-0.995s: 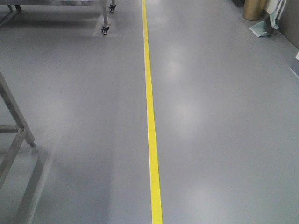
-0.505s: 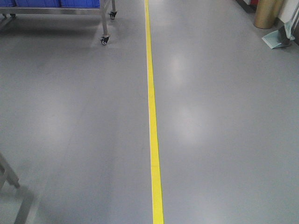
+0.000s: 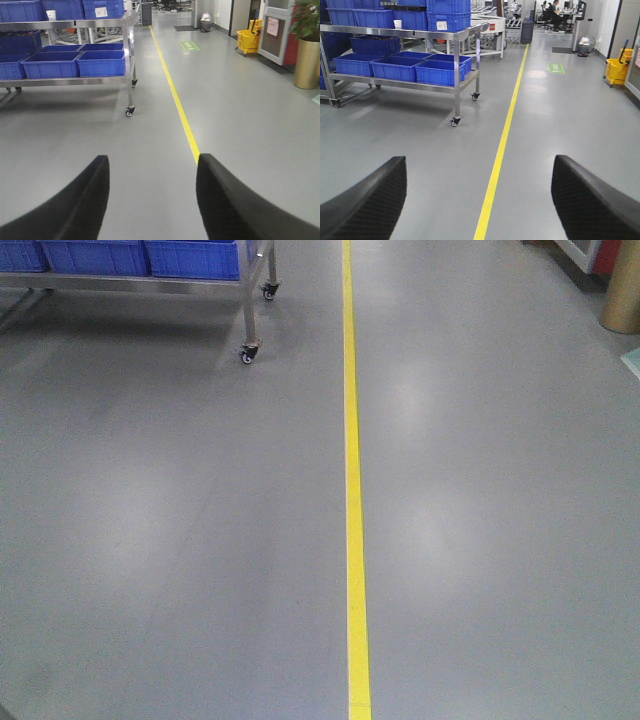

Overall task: Move and align brake pads A on conveyor
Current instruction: 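Drive forward along the yellow floor line, then turn toward the steel table with blue bins and stop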

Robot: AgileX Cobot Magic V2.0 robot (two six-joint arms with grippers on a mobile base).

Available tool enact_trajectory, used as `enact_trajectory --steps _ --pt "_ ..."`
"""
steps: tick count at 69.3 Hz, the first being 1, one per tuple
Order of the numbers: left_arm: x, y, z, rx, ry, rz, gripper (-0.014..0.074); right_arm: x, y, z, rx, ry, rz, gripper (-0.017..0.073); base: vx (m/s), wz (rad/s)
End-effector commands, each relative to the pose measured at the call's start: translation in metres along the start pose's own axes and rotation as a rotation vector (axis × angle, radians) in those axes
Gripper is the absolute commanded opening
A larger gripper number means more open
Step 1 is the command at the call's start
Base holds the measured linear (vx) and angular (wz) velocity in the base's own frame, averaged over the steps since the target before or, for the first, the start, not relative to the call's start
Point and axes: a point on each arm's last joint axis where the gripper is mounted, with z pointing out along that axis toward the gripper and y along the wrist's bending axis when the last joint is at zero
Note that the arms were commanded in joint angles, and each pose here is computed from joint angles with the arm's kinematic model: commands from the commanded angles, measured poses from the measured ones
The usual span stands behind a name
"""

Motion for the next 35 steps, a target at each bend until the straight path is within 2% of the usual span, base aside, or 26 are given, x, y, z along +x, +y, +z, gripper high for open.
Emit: enact_trajectory --steps 1,21,35 --pt "-0.0140 -0.0005 -0.0008 0.004 -0.084 -0.013 0.0388 -0.0135 -0.0012 -0.0002 0.012 -0.086 -0.009 0.0563 0.56 0.17" --pt "-0.0140 -0.0005 -0.0006 0.004 -0.084 -0.013 0.0388 -0.0135 -0.0012 -0.0002 0.012 -0.086 -0.009 0.0563 0.51 0.22" --pt "-0.0140 -0.0005 -0.0006 0.004 -0.084 -0.013 0.0388 -0.0135 -0.0012 -0.0002 0.012 -0.086 -0.009 0.0563 0.40 0.52"
